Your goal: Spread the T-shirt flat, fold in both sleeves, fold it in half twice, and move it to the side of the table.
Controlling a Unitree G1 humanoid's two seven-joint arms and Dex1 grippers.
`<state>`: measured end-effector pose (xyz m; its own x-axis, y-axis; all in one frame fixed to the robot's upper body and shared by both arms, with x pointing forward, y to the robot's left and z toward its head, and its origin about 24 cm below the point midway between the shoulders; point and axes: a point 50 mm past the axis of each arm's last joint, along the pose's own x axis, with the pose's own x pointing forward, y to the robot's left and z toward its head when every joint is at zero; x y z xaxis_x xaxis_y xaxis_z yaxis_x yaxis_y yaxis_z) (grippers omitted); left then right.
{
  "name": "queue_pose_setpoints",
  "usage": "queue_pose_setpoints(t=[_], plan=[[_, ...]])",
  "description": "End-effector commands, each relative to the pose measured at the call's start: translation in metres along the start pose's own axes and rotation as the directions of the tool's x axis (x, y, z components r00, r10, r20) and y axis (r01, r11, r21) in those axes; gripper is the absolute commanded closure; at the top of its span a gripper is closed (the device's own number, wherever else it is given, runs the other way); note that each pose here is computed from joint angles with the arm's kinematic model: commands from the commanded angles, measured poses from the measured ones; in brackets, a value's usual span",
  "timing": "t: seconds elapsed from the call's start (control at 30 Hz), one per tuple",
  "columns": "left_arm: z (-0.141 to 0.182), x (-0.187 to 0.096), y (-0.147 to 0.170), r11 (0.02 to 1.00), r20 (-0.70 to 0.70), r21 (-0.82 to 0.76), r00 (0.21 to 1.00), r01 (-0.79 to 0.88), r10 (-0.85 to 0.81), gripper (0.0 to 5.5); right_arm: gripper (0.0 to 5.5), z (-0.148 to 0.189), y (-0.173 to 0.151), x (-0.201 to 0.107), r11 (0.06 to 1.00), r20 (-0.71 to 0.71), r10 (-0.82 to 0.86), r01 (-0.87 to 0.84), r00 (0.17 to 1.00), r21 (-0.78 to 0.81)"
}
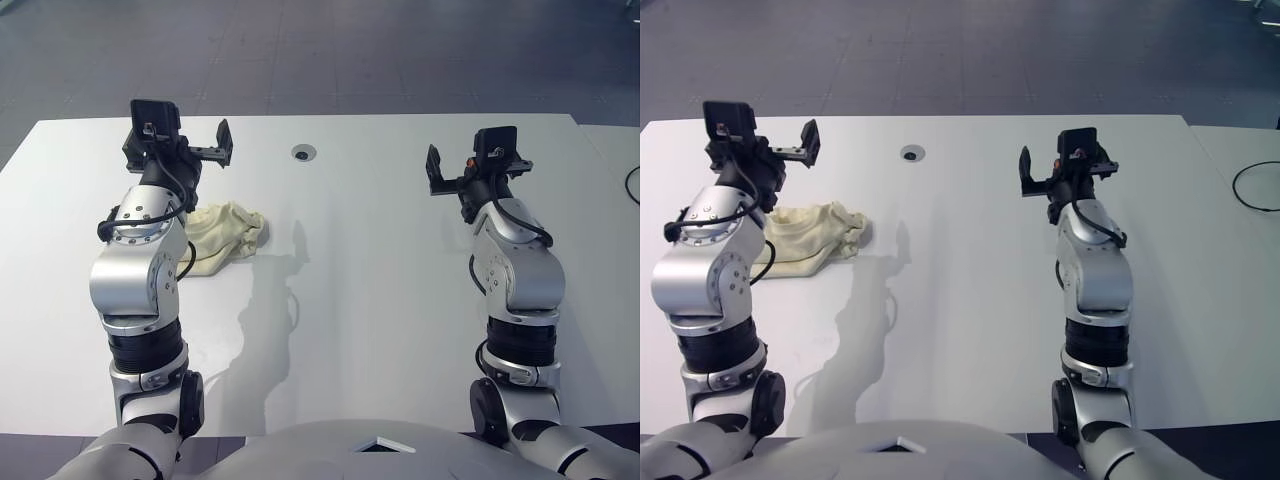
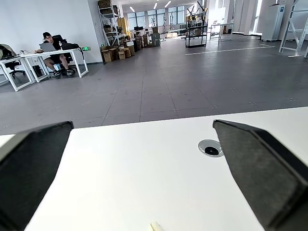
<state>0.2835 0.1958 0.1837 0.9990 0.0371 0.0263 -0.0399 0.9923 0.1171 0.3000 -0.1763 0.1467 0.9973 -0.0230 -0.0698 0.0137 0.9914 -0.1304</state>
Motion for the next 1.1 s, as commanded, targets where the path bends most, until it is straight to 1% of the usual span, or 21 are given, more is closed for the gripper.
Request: queue_pose_setpoints(t=[0.03,0.4,0.53,0.67,0.77,0.97,1.1], plan=[[-0.004,0.000,0.001,1.000,-0.012,0.001,1.000,-0.009,0.009,0.10,0.12,-0.001,0.000,0.001,1.000,-0.007,0.003,-0.003,1.000,-0.002],[-0.004,0.000,0.001,1.000,-0.014,0.001,1.000,-0.009,0.009,0.10,0.12,-0.002,0.000,0.001,1.000,-0.007,-0.002,0.002,1.000,-0.004],[-0.011,-0.001,0.008,1.000,-0.039,0.005,0.999,-0.025,0.025,0.10,0.12,-0.003,-0.001,0.000,1.000,-0.008,-0.004,0.004,1.000,-0.004],[-0.028,-0.001,0.032,0.996,-0.092,0.062,0.993,-0.068,0.073,0.10,0.12,-0.004,0.000,-0.001,1.000,-0.011,-0.006,0.006,1.000,-0.002],[-0.047,-0.001,0.046,0.995,-0.160,0.080,0.985,-0.054,0.067,0.10,0.12,-0.004,0.000,-0.002,1.000,-0.011,-0.007,0.007,1.000,-0.002],[-0.095,-0.003,0.050,0.999,-0.312,0.020,0.950,0.030,-0.022,0.10,0.12,-0.004,0.002,-0.002,1.000,-0.010,-0.001,0.001,1.000,-0.002],[-0.111,-0.006,0.053,0.996,-0.348,0.071,0.937,0.057,-0.028,0.10,0.12,-0.002,0.003,0.000,1.000,-0.004,0.006,-0.006,1.000,-0.004]])
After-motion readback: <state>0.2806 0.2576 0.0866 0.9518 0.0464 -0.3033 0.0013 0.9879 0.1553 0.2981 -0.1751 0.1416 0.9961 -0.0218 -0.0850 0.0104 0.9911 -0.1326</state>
